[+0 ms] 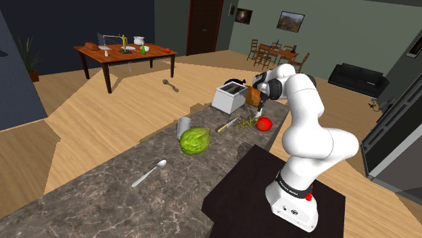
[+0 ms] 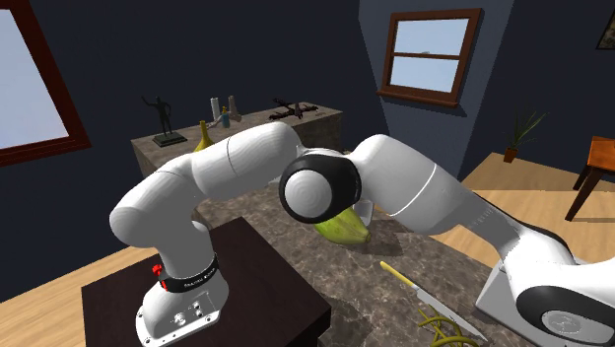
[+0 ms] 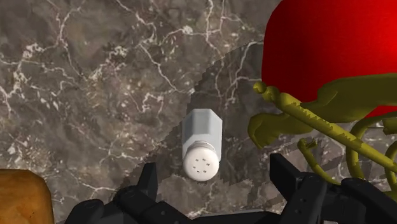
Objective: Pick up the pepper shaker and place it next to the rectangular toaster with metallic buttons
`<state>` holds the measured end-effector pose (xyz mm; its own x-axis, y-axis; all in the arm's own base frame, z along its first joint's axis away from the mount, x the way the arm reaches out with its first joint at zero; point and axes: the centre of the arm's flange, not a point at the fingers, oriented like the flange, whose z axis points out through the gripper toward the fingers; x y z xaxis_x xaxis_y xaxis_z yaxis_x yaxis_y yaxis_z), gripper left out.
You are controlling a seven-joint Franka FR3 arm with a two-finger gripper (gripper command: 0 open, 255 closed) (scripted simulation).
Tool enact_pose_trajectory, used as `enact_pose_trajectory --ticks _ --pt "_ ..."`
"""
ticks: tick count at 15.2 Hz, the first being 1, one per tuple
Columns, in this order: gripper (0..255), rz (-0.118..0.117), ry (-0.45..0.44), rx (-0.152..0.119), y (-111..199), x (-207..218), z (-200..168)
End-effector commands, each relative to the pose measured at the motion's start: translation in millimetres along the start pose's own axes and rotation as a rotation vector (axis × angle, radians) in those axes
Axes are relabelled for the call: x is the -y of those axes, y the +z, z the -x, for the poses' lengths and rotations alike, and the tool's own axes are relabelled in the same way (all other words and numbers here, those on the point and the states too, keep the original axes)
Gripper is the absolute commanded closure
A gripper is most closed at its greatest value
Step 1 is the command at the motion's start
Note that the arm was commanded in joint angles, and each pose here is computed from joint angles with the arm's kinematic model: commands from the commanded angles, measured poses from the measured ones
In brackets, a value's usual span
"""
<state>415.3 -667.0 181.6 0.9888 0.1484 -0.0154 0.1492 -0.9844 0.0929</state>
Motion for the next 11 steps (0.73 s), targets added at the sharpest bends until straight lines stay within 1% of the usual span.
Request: enact_pose_trajectory --ticks 1,3,11 --pt "0 0.000 0.000 0.000 -20.6 0.9 1.1" --pt "0 0.000 0.000 0.000 -44.2 0.9 1.2" --pt "0 0.000 0.000 0.000 -44.2 0.9 1.2"
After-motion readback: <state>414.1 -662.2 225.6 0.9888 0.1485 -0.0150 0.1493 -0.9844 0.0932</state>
